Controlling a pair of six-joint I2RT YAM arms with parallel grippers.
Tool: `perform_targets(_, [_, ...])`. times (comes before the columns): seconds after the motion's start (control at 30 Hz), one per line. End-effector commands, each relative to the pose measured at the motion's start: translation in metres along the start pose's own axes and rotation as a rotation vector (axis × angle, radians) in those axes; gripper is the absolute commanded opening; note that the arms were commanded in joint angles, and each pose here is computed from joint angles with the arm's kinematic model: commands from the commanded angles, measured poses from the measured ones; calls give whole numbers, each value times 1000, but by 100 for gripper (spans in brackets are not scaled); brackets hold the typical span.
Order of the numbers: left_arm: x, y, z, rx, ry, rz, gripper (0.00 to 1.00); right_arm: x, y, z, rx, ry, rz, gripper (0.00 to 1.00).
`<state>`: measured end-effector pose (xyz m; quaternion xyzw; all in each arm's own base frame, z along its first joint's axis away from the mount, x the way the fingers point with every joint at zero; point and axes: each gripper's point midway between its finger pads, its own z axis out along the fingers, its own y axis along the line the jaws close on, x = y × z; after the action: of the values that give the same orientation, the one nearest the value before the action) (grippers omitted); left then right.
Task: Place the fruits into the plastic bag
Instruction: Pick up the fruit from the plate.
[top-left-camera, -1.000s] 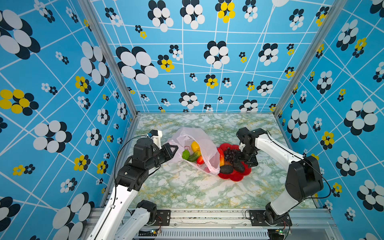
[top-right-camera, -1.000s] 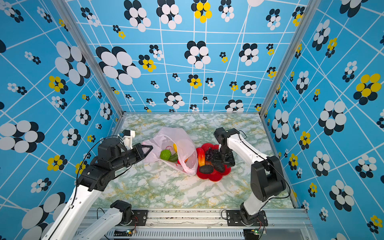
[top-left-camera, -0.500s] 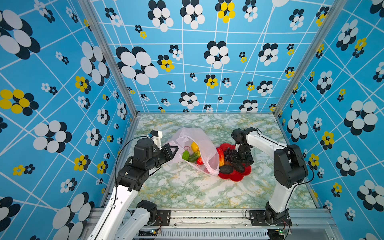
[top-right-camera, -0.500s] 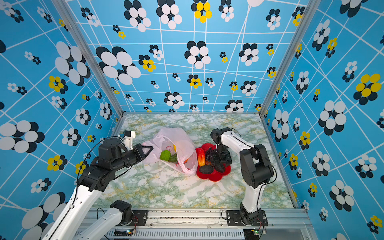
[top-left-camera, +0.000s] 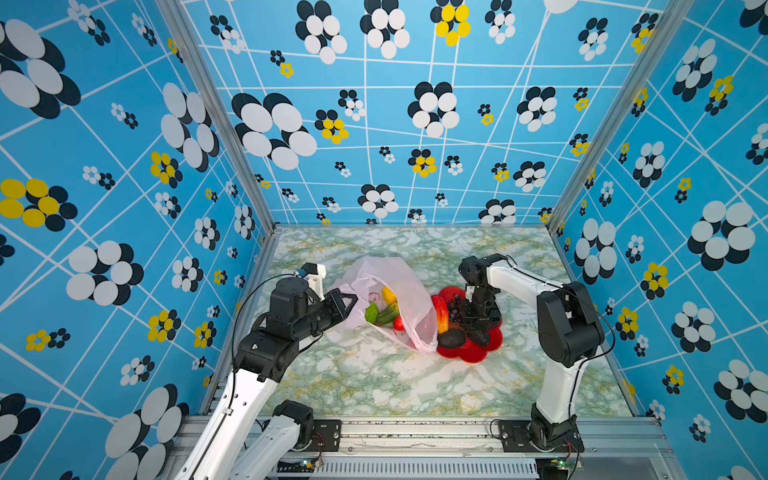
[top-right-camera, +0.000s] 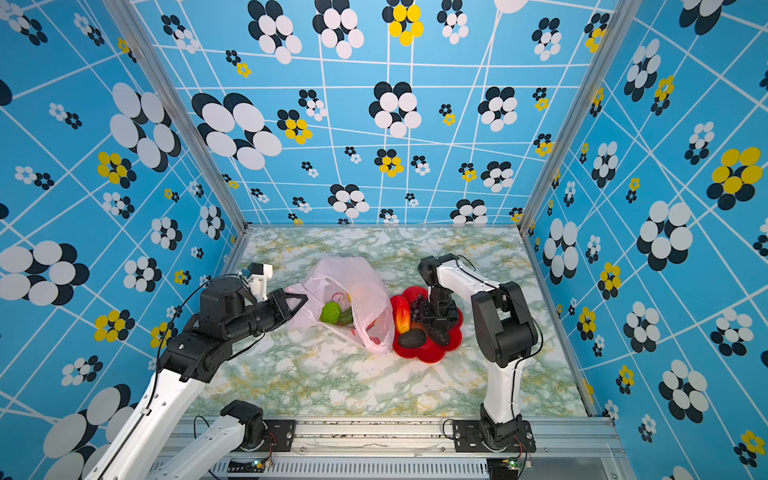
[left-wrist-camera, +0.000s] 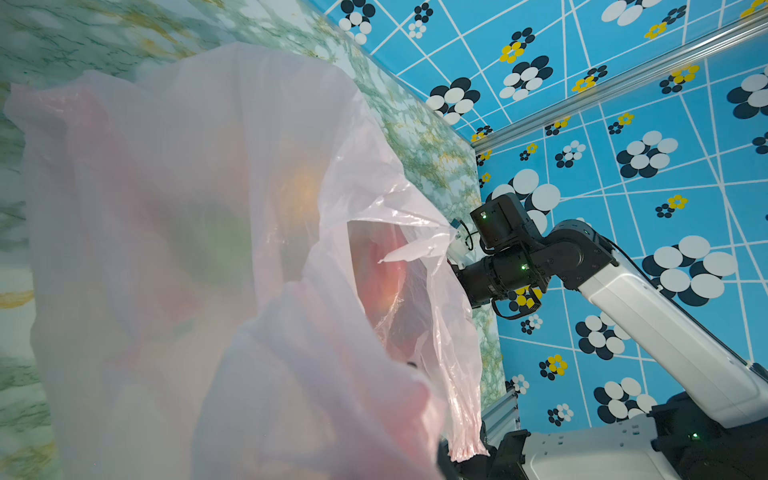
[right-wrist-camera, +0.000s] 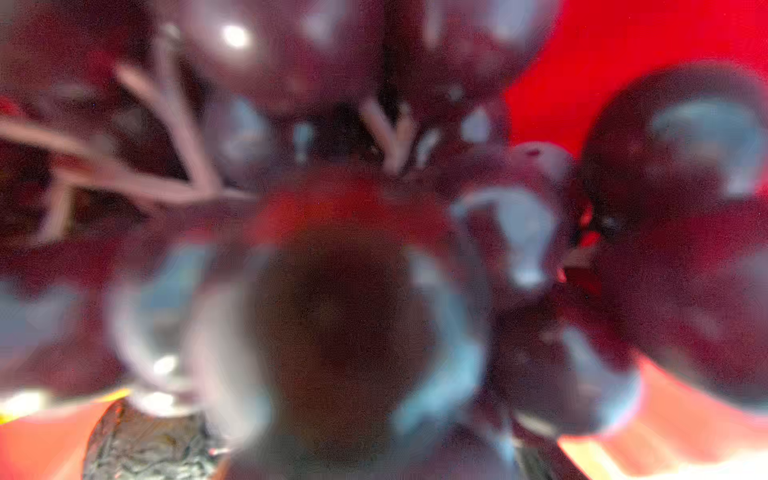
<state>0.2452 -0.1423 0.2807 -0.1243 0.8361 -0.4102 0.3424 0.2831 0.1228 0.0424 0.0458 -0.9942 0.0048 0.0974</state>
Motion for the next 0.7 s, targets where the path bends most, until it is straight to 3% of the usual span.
perform_targets(0.0, [-1, 2, 2, 9, -4, -12, 0, 1, 2, -9, -3, -24, -22, 45])
perform_targets(0.33, [-5, -1, 10, 17, 12, -8, 0, 10, 10, -31, -69, -102, -77, 39])
perform_targets(0.67, [-5, -7, 11, 40, 19, 2, 0, 16, 31, -77, -229, -249, -57, 39])
